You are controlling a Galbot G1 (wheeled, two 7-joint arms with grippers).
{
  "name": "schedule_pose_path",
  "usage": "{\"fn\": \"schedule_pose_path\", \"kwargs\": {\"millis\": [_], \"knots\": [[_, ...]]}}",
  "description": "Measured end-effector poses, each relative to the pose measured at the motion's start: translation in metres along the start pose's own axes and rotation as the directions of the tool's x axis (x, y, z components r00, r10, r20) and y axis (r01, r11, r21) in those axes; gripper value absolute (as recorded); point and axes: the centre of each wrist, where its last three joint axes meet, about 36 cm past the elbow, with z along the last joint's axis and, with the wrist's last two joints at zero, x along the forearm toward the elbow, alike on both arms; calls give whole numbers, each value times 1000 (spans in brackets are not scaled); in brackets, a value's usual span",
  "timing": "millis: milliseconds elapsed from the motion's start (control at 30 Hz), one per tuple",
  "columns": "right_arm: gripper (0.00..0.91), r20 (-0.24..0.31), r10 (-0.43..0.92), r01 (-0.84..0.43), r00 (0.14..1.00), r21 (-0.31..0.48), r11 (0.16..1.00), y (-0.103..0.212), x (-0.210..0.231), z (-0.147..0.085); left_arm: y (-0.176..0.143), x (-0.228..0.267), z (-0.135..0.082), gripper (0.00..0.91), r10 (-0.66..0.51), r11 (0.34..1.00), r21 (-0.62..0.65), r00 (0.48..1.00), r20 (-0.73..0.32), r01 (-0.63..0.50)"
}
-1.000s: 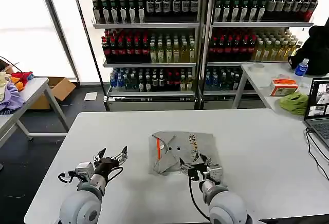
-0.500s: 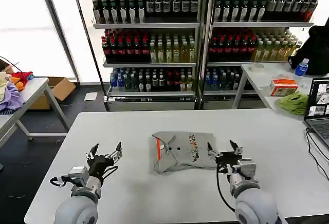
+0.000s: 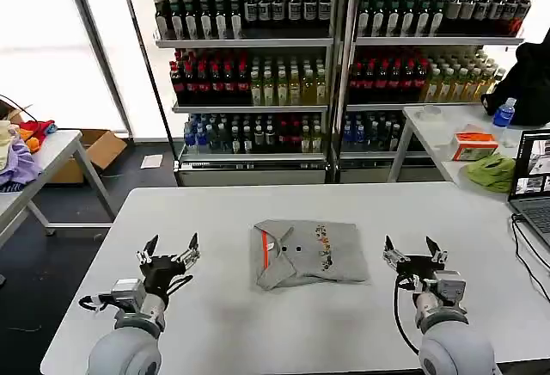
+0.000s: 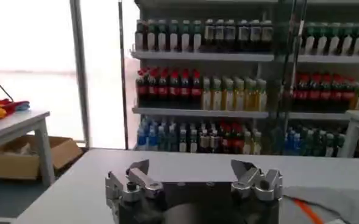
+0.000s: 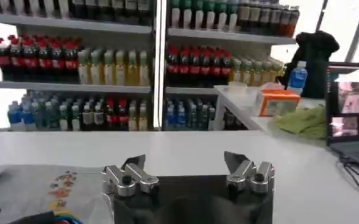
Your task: Fold and organize the clothes.
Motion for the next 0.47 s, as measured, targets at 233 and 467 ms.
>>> {"fn": "schedule_pose_path", "kwargs": {"millis": [233, 467], "knots": [[907, 0, 24, -24, 1000, 2, 1000, -5, 1, 1, 1, -2, -1, 907, 1, 1000, -6, 1000, 6, -1], [907, -1, 33, -33, 999, 6, 999, -7, 1, 1, 2, -5, 0, 907, 3, 1000, -9, 1000, 6, -3]]}}
